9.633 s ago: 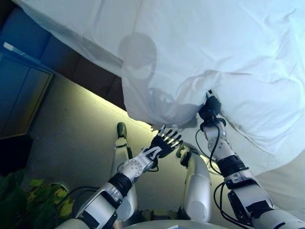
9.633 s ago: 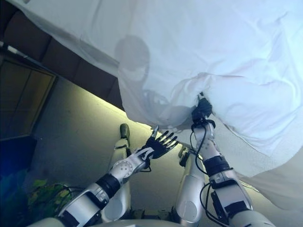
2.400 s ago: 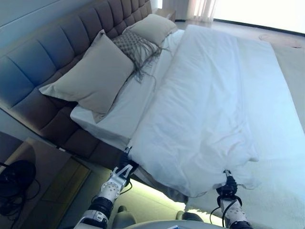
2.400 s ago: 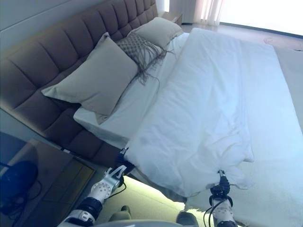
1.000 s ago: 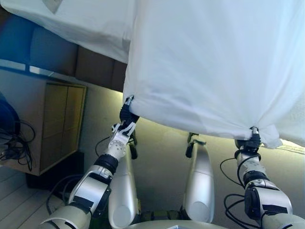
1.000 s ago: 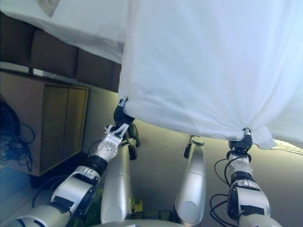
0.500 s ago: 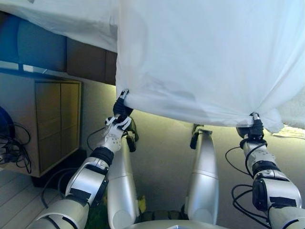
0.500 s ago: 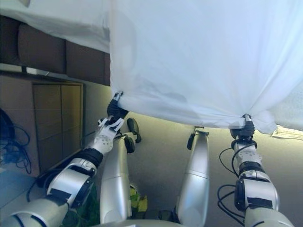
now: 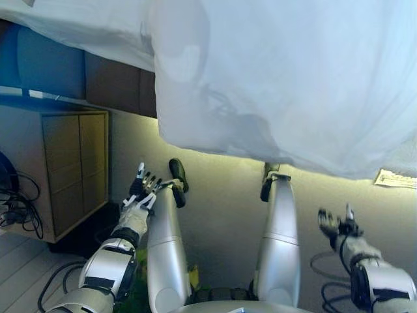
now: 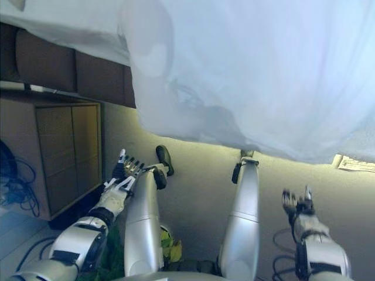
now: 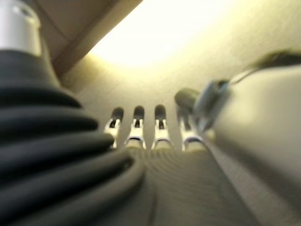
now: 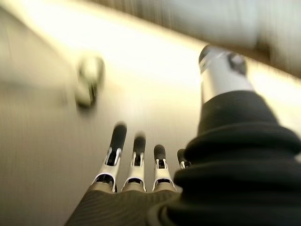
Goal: Make the bed neatly
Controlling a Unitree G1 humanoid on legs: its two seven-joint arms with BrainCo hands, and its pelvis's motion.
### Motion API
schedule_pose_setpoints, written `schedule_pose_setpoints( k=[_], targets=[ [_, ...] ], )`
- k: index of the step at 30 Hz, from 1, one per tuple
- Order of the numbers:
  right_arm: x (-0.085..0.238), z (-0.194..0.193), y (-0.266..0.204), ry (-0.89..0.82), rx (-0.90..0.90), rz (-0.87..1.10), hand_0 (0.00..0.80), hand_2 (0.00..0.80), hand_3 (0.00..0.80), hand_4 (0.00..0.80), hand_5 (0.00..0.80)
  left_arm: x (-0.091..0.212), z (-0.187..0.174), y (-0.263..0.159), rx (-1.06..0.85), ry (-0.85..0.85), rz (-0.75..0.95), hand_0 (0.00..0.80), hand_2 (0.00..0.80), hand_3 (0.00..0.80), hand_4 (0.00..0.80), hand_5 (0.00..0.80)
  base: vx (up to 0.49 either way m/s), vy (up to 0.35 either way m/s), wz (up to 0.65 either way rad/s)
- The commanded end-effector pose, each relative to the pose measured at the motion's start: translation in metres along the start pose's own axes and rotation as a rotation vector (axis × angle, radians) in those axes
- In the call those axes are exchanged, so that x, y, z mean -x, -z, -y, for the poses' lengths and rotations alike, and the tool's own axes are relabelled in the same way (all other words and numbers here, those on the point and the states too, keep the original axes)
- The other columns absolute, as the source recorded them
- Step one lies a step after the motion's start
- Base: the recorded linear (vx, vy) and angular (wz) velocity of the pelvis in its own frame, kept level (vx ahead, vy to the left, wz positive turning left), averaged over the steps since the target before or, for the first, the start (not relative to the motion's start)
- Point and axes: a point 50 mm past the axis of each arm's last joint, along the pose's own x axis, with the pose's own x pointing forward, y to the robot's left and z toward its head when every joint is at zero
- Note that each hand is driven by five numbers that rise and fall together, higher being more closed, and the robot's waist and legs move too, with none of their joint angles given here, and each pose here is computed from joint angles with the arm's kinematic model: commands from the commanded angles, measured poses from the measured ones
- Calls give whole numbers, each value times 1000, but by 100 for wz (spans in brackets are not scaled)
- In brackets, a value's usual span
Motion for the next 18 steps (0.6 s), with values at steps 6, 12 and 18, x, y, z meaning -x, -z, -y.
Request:
schedule_pose_setpoints(
  k=[6, 12, 18],
  targets=[
    [11, 10, -57, 87, 4, 284, 0, 0, 0, 0, 0, 5, -13, -17, 187, 24, 137, 0, 0, 0, 0, 0, 19, -35, 4],
    [17, -9, -74, -89, -61, 450, 0, 0, 0, 0, 0, 9, 28, -46, 213, 269, 303, 0, 0, 0, 0, 0, 11, -73, 14],
    [43, -104, 22, -580, 132, 677, 0, 0, 0, 0, 0, 34, 62, 7, 458, 472, 331, 0, 0, 0, 0, 0, 147, 384, 5]
  ],
)
